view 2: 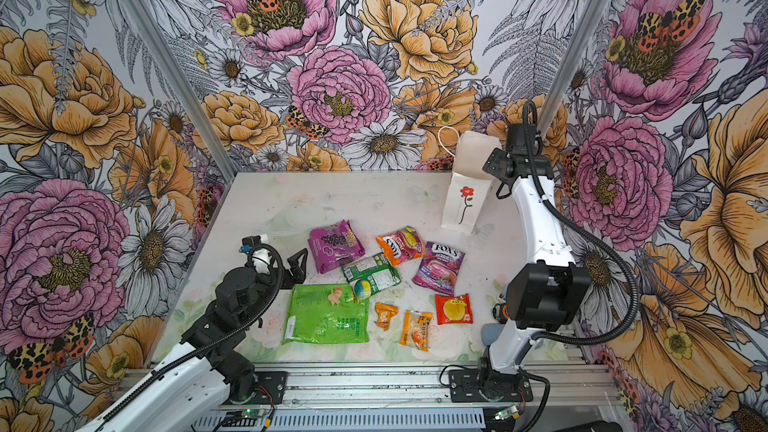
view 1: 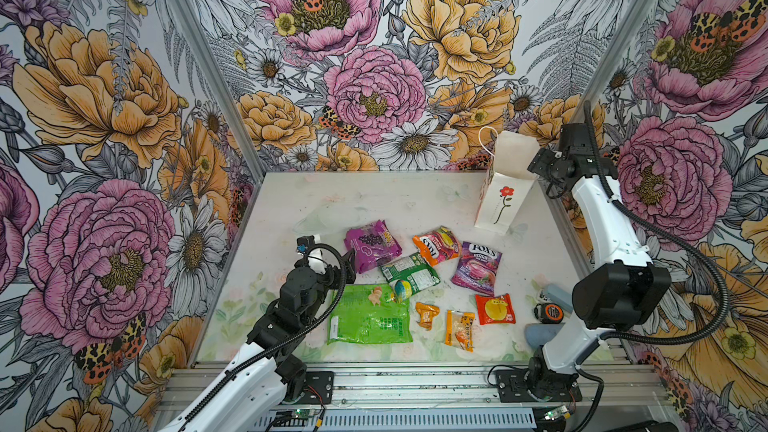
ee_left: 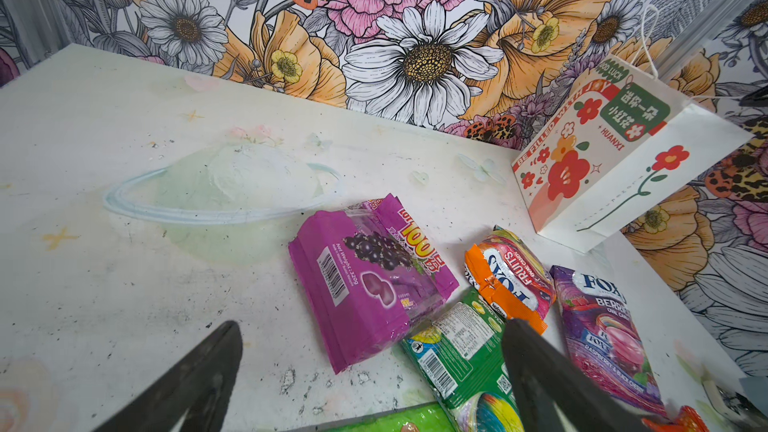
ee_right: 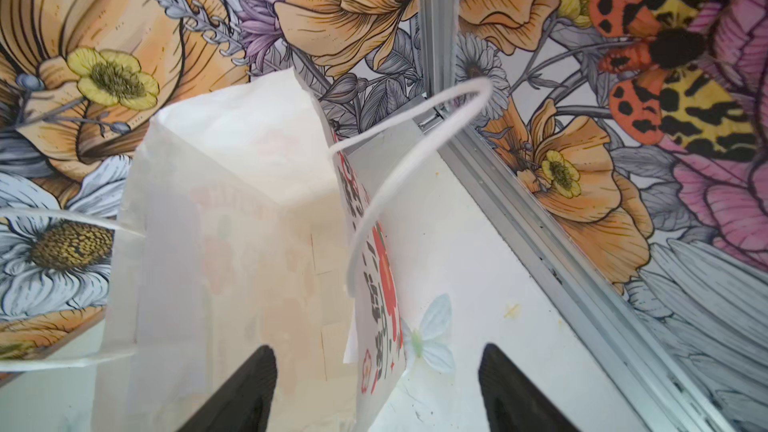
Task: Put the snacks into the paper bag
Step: 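Reach the right gripper to the white paper bag's rim while the left arm rises, then grasp the bag rim with the right gripper and lift it off the table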
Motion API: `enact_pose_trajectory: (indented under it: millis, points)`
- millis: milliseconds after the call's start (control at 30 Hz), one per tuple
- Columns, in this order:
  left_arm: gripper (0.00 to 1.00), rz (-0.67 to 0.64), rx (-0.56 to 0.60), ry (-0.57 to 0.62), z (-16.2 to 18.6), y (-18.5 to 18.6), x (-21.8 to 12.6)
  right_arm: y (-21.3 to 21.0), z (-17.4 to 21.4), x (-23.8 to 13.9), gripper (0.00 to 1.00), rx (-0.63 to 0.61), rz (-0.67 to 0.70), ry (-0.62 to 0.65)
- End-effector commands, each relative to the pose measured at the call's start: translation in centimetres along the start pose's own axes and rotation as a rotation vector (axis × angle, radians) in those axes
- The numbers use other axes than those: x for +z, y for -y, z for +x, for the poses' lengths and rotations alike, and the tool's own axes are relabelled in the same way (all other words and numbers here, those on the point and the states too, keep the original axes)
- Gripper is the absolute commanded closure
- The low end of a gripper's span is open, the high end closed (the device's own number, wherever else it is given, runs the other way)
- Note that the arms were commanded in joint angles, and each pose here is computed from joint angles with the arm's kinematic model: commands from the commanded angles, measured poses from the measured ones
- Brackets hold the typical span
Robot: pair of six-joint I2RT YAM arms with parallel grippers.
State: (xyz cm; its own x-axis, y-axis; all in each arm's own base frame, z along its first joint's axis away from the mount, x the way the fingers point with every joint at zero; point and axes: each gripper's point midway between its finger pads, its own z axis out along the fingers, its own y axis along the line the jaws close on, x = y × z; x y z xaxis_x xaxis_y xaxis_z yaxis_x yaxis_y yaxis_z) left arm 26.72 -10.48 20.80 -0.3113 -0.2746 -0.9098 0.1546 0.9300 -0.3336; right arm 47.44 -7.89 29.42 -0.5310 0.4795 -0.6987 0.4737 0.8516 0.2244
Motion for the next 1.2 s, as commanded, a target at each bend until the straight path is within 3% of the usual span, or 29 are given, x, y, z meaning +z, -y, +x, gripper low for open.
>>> enact_pose_trajectory:
  millis: [0,167,533,867,1167]
  points:
    - [0.01,-0.030,0.019,-0.006,0.5,-0.6,0.1,-0.1,-0.5,0.4,0.34,-0.009,-0.005,-0.017]
    - [0.01,-0.056,0.022,-0.013,0.7,-1.0,0.3,-0.1,-0.8,1.5,0.49,-0.035,-0.003,-0.041]
    - [0.01,-0.059,0.024,-0.017,0.9,-1.0,0.5,-0.2,0.2,3.6,0.66,-0.090,0.011,-0.140]
    - [0.01,-0.082,0.027,-0.021,1.0,-1.3,0.6,-1.7,0.8,3.3,1.00,-0.130,-0.041,-0.162]
    - [0.01,-0.088,0.028,-0.023,1.0,-1.4,0.7,-6.1,0.0,-0.3,1.00,-0.179,-0.176,-0.108]
